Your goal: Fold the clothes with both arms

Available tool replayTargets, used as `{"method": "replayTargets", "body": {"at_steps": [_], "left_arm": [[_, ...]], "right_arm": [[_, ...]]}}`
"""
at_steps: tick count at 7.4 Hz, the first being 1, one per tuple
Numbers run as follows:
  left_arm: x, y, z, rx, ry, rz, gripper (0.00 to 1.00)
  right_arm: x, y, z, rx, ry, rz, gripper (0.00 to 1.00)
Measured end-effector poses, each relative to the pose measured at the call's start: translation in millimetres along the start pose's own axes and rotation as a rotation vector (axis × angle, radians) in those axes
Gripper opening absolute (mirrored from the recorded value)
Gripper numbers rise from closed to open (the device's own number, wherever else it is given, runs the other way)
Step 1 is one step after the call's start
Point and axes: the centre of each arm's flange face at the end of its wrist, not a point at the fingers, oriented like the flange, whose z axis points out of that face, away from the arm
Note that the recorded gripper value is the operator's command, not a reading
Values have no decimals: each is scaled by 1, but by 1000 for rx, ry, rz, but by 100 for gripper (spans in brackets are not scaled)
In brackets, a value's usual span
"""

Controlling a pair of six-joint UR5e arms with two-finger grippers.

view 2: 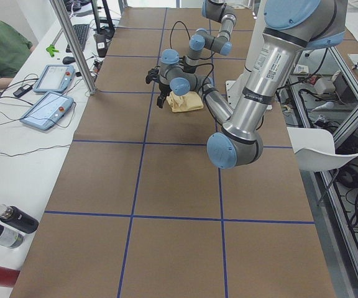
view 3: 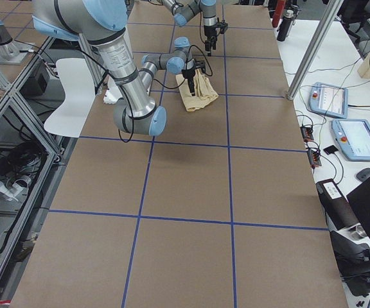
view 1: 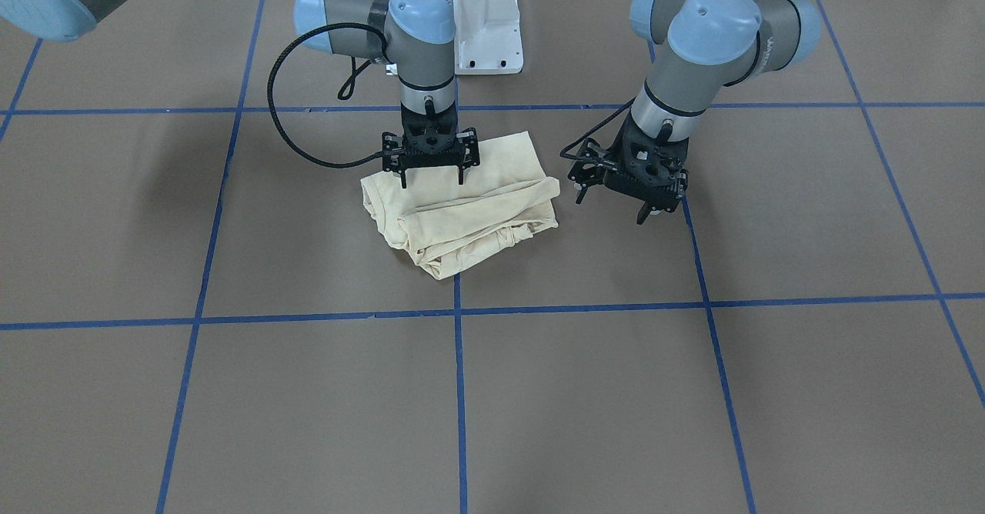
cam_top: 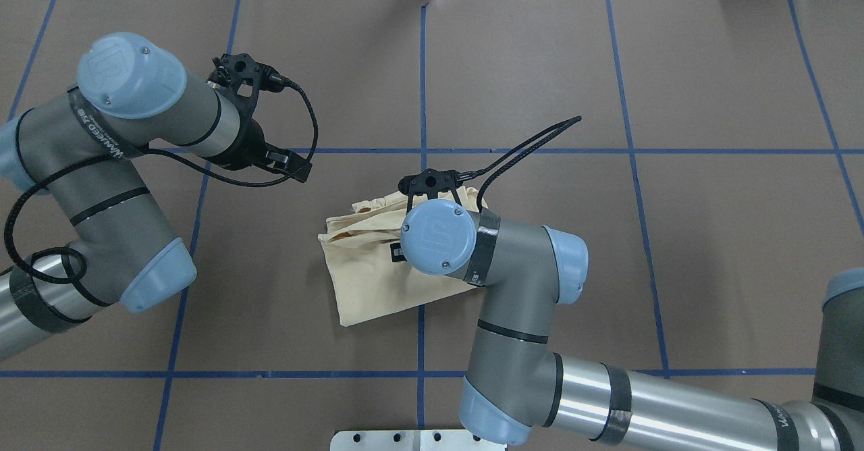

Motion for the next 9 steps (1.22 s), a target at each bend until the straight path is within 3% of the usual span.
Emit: {"method": "replayTargets", "body": {"at_steps": [4,7,9], "left_arm": [[0,0,-1,2,2,-2,100],[2,1,-2,-7,14,-2,100],[3,2,-2,-10,18,0,100]], "right_arm": [[-11,-27,16,66,45,9,100],[-22,-112,26,175,11,81,100],[-22,-152,16,213,-9,114,100]]}}
